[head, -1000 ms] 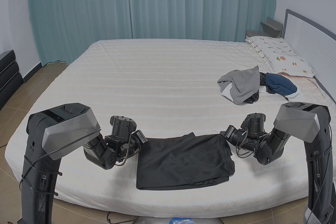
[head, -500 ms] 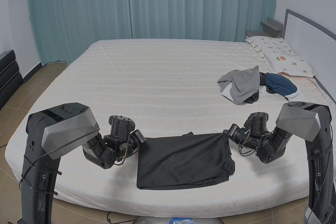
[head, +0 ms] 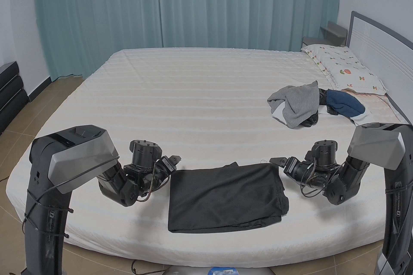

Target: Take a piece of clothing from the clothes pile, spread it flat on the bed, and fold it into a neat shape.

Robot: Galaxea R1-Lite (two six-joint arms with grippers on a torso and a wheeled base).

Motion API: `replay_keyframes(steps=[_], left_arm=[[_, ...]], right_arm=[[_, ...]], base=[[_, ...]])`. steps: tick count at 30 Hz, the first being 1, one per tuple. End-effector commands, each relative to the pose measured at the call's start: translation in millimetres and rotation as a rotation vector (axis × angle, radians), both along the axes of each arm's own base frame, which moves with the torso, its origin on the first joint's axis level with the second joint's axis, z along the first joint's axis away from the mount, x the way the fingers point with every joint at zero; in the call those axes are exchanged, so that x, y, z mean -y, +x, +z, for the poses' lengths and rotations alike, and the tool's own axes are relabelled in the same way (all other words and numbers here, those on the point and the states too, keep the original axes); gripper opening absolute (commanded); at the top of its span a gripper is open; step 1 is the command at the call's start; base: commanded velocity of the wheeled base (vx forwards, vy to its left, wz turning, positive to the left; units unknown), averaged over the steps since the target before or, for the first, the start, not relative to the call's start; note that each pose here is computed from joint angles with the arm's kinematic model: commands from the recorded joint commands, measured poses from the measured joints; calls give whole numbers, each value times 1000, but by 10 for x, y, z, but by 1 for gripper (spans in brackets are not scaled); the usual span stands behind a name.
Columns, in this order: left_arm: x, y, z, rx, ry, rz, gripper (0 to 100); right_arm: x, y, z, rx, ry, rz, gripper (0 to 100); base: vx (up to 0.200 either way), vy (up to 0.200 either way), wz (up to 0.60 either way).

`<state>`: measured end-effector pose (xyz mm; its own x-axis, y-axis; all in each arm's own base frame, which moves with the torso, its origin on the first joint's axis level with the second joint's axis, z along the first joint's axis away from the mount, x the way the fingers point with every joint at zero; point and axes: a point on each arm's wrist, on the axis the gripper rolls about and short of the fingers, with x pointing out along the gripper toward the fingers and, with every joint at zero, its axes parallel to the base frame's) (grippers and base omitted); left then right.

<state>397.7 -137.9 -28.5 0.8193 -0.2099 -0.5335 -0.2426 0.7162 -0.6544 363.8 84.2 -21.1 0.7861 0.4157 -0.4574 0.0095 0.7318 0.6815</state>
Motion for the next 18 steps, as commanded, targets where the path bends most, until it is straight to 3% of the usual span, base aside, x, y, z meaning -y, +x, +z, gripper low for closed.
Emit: replay_keyframes(steps=[1,7,14,15,18], left_arm=[[-250,-17,84,1,-54,35,100],[-297,-71,116,11,-89,-5,100],[-291,-75,99,10,-87,-7,100],[-291,-72,102,12,-87,-6,100],[-285,-72,103,14,-86,-9,100]], right_arm=[[100,-512,321,-22,3,171,100],[112,-697,177,-104,-86,273,100],[95,-704,123,-125,-97,288,100],[91,-688,105,-125,-97,288,0],[80,-660,44,-134,-98,289,0]], base=[[0,0,0],[0,0,0],[0,0,0],[0,0,0],[0,0,0]])
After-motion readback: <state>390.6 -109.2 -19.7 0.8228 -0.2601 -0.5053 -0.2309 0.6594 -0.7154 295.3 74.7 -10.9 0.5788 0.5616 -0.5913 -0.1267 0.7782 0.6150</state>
